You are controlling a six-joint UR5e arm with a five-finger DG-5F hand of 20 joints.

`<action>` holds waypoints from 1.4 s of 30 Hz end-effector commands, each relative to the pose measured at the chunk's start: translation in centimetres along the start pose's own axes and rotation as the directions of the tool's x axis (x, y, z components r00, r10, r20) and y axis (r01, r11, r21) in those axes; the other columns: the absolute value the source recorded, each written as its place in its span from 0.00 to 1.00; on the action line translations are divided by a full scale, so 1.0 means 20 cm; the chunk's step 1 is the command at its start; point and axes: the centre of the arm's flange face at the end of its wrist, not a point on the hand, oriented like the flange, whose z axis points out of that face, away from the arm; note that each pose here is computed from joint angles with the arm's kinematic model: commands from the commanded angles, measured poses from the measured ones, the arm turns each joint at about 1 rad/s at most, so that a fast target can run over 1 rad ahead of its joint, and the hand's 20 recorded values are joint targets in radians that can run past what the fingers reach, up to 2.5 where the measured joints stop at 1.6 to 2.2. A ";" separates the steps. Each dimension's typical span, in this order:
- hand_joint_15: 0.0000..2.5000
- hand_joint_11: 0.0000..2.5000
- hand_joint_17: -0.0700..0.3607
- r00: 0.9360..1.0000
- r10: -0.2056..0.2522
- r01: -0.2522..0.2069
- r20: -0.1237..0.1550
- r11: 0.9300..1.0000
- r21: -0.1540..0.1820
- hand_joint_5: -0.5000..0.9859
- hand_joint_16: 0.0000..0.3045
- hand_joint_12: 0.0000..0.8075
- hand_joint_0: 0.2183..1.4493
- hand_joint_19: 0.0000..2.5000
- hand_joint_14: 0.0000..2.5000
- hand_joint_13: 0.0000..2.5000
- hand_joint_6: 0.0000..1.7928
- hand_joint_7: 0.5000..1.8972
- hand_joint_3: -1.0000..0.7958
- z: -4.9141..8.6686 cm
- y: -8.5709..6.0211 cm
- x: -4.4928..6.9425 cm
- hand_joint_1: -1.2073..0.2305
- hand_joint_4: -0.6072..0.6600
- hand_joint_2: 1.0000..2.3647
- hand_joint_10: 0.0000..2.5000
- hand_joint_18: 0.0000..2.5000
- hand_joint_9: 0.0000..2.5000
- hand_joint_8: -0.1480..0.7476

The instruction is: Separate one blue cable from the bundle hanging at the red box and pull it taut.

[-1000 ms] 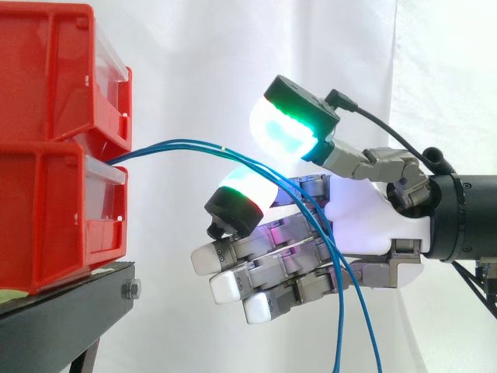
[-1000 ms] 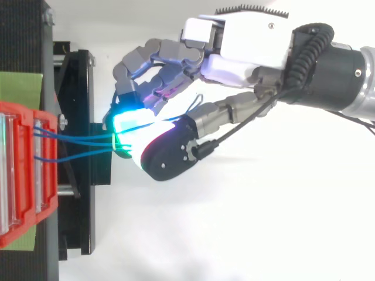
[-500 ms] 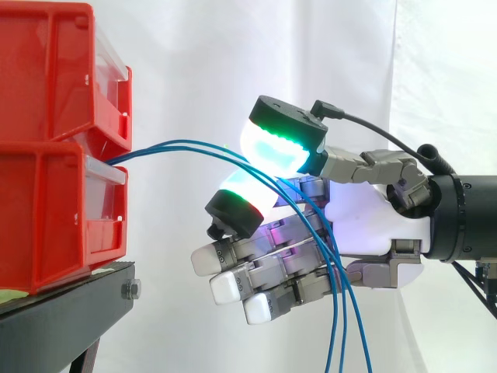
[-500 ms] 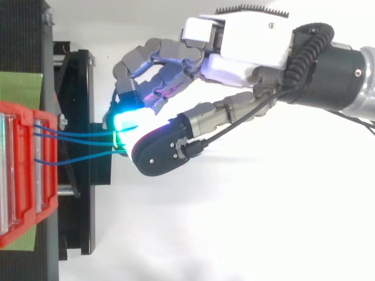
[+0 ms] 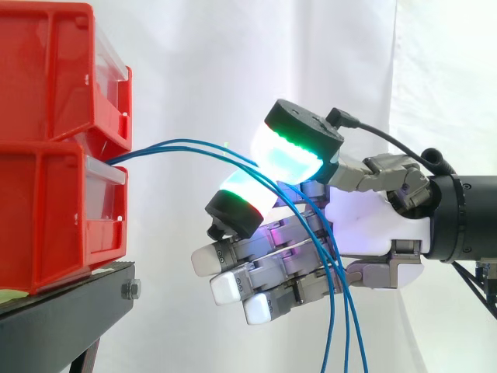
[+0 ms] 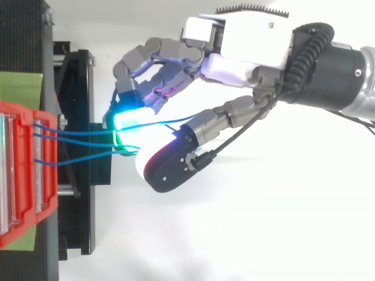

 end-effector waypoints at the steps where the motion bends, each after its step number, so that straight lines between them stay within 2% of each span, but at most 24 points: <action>1: 0.11 0.09 0.37 1.000 0.000 0.000 0.000 1.000 0.000 0.21 0.13 0.41 0.24 0.21 0.00 0.33 0.49 0.45 0.28 0.00 0.00 0.00 0.35 0.61 0.00 0.00 0.26 0.31 0.58; 3: 0.11 0.10 0.36 1.000 0.000 0.000 0.000 1.000 0.000 0.22 0.12 0.40 0.30 0.22 0.00 0.33 0.49 0.48 0.28 0.00 0.00 0.00 0.45 0.60 0.00 0.00 0.25 0.32 0.57; 4: 0.11 0.10 0.36 1.000 0.000 0.000 0.000 1.000 0.000 0.22 0.12 0.39 0.31 0.22 0.00 0.33 0.49 0.49 0.28 0.00 0.00 0.00 0.46 0.60 0.00 0.00 0.25 0.33 0.57; 6: 0.11 0.10 0.35 1.000 0.000 0.000 -0.001 1.000 0.000 0.22 0.12 0.39 0.33 0.22 0.00 0.33 0.49 0.50 0.28 0.00 0.00 0.00 0.44 0.59 0.00 0.00 0.26 0.33 0.57; 12: 0.12 0.10 0.36 1.000 0.000 0.000 -0.001 1.000 0.002 0.22 0.12 0.40 0.31 0.22 0.00 0.33 0.49 0.52 0.41 0.00 0.00 0.00 0.38 0.60 0.02 0.00 0.26 0.32 0.58; 17: 0.12 0.10 0.36 1.000 0.000 0.000 -0.001 1.000 0.000 0.21 0.13 0.41 0.30 0.23 0.00 0.32 0.49 0.55 0.47 0.00 0.00 0.00 0.37 0.60 0.02 0.00 0.26 0.32 0.58; 19: 0.12 0.10 0.37 1.000 0.000 0.000 -0.001 1.000 0.000 0.21 0.13 0.41 0.30 0.23 0.00 0.32 0.50 0.54 0.47 0.00 0.00 0.01 0.36 0.60 0.02 0.00 0.25 0.32 0.58; 22: 0.12 0.10 0.37 1.000 0.000 0.000 -0.001 1.000 0.000 0.21 0.13 0.41 0.31 0.23 0.00 0.32 0.50 0.51 0.38 0.00 0.00 0.01 0.34 0.61 0.01 0.00 0.25 0.32 0.58; 31: 0.11 0.10 0.37 1.000 0.000 0.000 -0.001 1.000 0.000 0.22 0.13 0.41 0.28 0.23 0.00 0.33 0.49 0.48 0.28 0.00 0.00 0.01 0.43 0.62 0.00 0.00 0.26 0.32 0.58; 35: 0.12 0.10 0.37 1.000 0.000 0.000 -0.001 1.000 0.000 0.22 0.13 0.42 0.27 0.23 0.00 0.33 0.49 0.49 0.28 0.00 0.00 0.01 0.49 0.62 0.00 0.00 0.26 0.33 0.59; 37: 0.11 0.10 0.37 1.000 0.000 0.000 -0.001 1.000 0.000 0.22 0.13 0.41 0.28 0.23 0.00 0.33 0.49 0.52 0.28 0.00 0.00 0.01 0.51 0.63 0.00 0.00 0.26 0.34 0.59; 42: 0.12 0.10 0.36 1.000 0.000 0.000 -0.003 1.000 0.000 0.23 0.13 0.41 0.30 0.23 0.00 0.33 0.49 0.60 0.41 0.00 0.00 0.01 0.40 0.66 0.02 0.00 0.26 0.35 0.60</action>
